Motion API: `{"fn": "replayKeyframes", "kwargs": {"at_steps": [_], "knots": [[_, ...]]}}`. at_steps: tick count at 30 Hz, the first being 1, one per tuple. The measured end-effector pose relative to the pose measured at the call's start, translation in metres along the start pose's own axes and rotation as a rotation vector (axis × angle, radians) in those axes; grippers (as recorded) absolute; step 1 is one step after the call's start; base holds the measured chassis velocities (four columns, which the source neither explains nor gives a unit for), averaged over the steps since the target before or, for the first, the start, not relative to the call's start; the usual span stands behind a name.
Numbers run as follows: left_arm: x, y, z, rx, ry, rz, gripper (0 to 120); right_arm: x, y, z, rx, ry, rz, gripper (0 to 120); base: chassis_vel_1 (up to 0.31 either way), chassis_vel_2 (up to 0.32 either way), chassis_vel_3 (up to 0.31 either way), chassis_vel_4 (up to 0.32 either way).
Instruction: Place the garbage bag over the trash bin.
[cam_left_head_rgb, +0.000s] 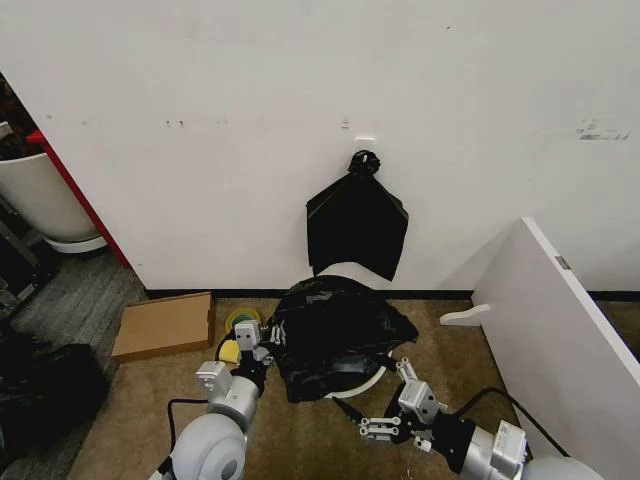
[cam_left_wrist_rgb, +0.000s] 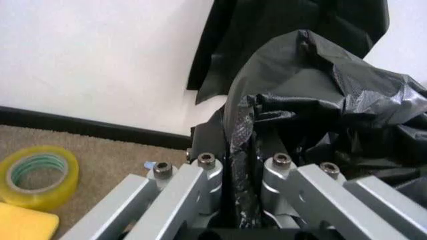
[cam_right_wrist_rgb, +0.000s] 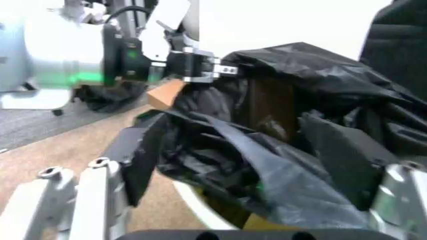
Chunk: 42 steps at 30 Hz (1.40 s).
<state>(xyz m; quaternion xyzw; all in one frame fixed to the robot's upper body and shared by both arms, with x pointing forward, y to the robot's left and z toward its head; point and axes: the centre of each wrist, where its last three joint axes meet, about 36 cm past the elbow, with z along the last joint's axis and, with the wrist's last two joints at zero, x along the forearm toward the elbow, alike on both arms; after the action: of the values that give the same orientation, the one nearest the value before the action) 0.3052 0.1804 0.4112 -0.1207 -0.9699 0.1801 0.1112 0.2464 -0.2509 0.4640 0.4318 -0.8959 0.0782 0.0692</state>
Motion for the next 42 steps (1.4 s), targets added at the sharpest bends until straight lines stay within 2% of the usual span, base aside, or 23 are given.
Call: {"fn": "replayKeyframes", "kwargs": {"at_steps": [6, 10, 12, 16, 20, 29, 33, 42], "knots": [[0.001, -0.005, 0.004, 0.015, 0.005, 0.005, 4, -0.002, -0.006, 0.007, 0.037, 0.018, 0.020, 48, 0.000, 0.000, 0.000, 0.000], [0.000, -0.006, 0.004, 0.018, 0.005, 0.004, 4, -0.001, -0.008, 0.009, 0.057, 0.026, 0.013, 39, 0.000, 0.000, 0.000, 0.000], [0.000, -0.008, 0.004, 0.023, 0.003, 0.000, 4, -0.001, -0.009, 0.011, 0.066, 0.031, -0.006, 26, 0.000, 0.000, 0.000, 0.000], [0.000, -0.008, 0.004, 0.025, 0.003, -0.002, 4, -0.001, -0.009, 0.011, 0.066, 0.032, -0.009, 18, 0.000, 0.000, 0.000, 0.000], [0.000, -0.007, 0.003, 0.025, 0.003, -0.007, 4, 0.000, -0.011, 0.012, 0.074, 0.033, -0.008, 0, 0.000, 0.000, 0.000, 0.000], [-0.002, -0.006, -0.005, 0.056, -0.004, -0.014, 4, 0.004, -0.013, 0.017, 0.100, 0.035, -0.002, 0, 0.000, 0.000, 0.000, 0.000], [-0.004, -0.004, -0.011, 0.093, 0.001, -0.031, 4, 0.012, -0.016, 0.025, 0.144, 0.012, -0.021, 0, 0.000, 0.000, 0.000, 0.000], [-0.002, 0.000, -0.018, 0.116, 0.016, -0.040, 4, 0.022, -0.019, 0.040, 0.185, 0.040, -0.072, 0, 0.000, 0.000, 0.000, 0.000]]}}
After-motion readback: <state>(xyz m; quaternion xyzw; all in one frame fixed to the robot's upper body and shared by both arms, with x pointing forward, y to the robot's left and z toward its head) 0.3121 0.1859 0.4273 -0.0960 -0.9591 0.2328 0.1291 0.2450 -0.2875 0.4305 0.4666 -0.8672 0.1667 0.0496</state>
